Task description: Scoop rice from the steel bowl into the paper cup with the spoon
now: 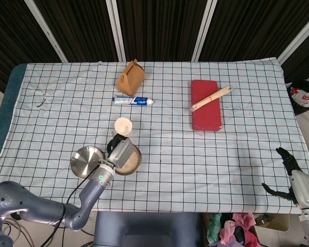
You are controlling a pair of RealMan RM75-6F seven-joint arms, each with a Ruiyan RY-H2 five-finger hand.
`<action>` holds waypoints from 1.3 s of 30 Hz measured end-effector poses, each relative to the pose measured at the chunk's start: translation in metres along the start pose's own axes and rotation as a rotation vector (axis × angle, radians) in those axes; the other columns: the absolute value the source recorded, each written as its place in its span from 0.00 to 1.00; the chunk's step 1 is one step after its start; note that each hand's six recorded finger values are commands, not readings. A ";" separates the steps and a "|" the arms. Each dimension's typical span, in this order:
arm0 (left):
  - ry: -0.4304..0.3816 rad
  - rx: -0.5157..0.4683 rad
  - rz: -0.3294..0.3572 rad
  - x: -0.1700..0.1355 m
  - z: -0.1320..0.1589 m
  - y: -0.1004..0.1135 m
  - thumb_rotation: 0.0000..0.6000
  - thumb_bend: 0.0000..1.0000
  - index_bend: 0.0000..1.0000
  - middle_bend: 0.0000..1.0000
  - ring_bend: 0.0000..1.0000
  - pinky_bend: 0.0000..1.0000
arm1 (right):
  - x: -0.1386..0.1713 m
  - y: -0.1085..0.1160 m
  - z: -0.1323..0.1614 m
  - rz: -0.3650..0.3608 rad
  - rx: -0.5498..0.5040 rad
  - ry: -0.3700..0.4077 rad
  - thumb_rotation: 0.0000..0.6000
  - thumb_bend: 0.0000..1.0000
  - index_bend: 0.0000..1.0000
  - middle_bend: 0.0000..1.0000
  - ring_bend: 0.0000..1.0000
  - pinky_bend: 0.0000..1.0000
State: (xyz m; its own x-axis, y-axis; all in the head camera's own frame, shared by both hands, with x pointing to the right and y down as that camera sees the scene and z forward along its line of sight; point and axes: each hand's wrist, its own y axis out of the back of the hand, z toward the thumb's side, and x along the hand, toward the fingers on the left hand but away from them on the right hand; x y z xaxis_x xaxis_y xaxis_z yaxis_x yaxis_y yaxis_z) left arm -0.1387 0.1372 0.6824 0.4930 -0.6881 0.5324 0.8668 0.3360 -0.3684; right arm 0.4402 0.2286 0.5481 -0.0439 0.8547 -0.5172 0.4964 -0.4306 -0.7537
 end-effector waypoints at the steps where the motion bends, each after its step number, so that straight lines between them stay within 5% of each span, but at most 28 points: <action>1: -0.003 0.003 0.005 0.000 0.001 0.002 1.00 0.45 0.73 1.00 0.99 1.00 | 0.000 0.000 0.000 0.000 0.000 0.000 1.00 0.16 0.00 0.00 0.00 0.18; 17: -0.036 -0.035 0.008 0.000 0.022 0.019 1.00 0.45 0.74 1.00 1.00 1.00 | 0.000 0.001 0.000 -0.002 -0.004 0.000 1.00 0.16 0.00 0.00 0.00 0.18; 30: 0.011 -0.332 -0.201 -0.011 0.024 0.007 1.00 0.45 0.75 1.00 1.00 1.00 | 0.001 0.000 0.000 -0.003 -0.009 0.002 1.00 0.16 0.00 0.00 0.00 0.18; 39: 0.061 -0.435 -0.233 -0.013 0.013 0.001 1.00 0.46 0.75 1.00 1.00 1.00 | 0.001 0.000 0.001 -0.003 -0.008 0.003 1.00 0.16 0.00 0.00 0.00 0.18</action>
State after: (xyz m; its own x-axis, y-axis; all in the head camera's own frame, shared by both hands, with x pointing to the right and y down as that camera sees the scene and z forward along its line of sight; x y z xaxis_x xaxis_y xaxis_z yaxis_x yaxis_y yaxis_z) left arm -0.1432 0.1547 0.6851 0.2736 -0.7535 0.5978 0.8358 -0.1214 -0.5355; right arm 0.4397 0.2290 0.5477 -0.0427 0.8567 -0.5140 0.5036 -0.4258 -0.7517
